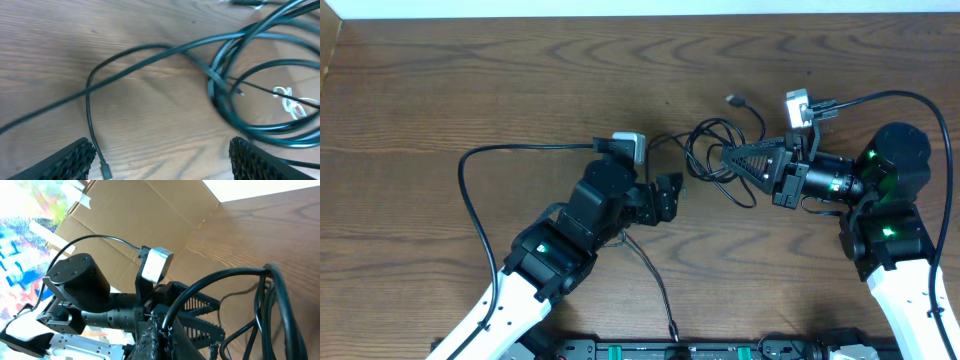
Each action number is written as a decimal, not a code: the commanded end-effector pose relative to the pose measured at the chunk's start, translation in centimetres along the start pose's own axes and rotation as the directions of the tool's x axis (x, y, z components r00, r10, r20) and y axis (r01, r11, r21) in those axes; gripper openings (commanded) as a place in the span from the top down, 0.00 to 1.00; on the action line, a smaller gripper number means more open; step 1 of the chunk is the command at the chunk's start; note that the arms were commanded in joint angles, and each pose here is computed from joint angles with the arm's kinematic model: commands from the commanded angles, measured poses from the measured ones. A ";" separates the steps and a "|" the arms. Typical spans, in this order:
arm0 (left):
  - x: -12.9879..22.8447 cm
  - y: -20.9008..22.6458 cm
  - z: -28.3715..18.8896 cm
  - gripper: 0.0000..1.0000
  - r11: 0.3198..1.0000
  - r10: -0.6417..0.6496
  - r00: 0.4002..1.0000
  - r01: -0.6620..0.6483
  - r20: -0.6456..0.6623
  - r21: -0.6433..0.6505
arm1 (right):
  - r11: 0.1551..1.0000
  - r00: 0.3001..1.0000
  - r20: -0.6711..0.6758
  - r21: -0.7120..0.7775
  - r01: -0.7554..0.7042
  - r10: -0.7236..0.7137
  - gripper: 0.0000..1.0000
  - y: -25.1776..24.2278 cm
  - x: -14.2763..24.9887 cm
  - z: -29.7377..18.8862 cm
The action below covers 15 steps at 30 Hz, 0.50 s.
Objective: Untangle cables
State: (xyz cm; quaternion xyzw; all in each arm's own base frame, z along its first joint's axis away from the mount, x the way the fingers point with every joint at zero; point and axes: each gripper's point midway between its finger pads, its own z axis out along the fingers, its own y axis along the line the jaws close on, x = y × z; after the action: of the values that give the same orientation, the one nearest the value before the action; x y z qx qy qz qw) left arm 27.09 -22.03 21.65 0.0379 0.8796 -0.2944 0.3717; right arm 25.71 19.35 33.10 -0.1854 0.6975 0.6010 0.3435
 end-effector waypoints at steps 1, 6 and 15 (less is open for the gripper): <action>-0.1 -1.0 -0.3 0.14 0.997 -0.061 0.998 0.062 -0.014 0.055 | 1.000 1.000 -0.002 -0.015 0.000 0.000 0.99 0.7 -0.2 -0.1; -0.2 -1.2 -0.3 0.14 0.984 -0.167 0.986 0.167 -0.017 0.059 | 1.000 1.000 0.001 -0.011 -0.003 0.003 0.99 0.6 -0.3 -0.1; 2.1 -2.4 -0.2 0.14 0.972 -0.188 0.972 0.205 -0.141 0.112 | 0.998 0.998 0.038 0.032 -0.051 0.050 0.98 -0.2 -0.9 -0.2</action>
State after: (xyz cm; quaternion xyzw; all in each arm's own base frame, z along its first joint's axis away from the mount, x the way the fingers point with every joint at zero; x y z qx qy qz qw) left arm 25.33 -23.59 21.46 -0.0006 0.8819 -0.3623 0.3015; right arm 26.20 19.20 32.93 -0.1575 0.7065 0.6024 0.3364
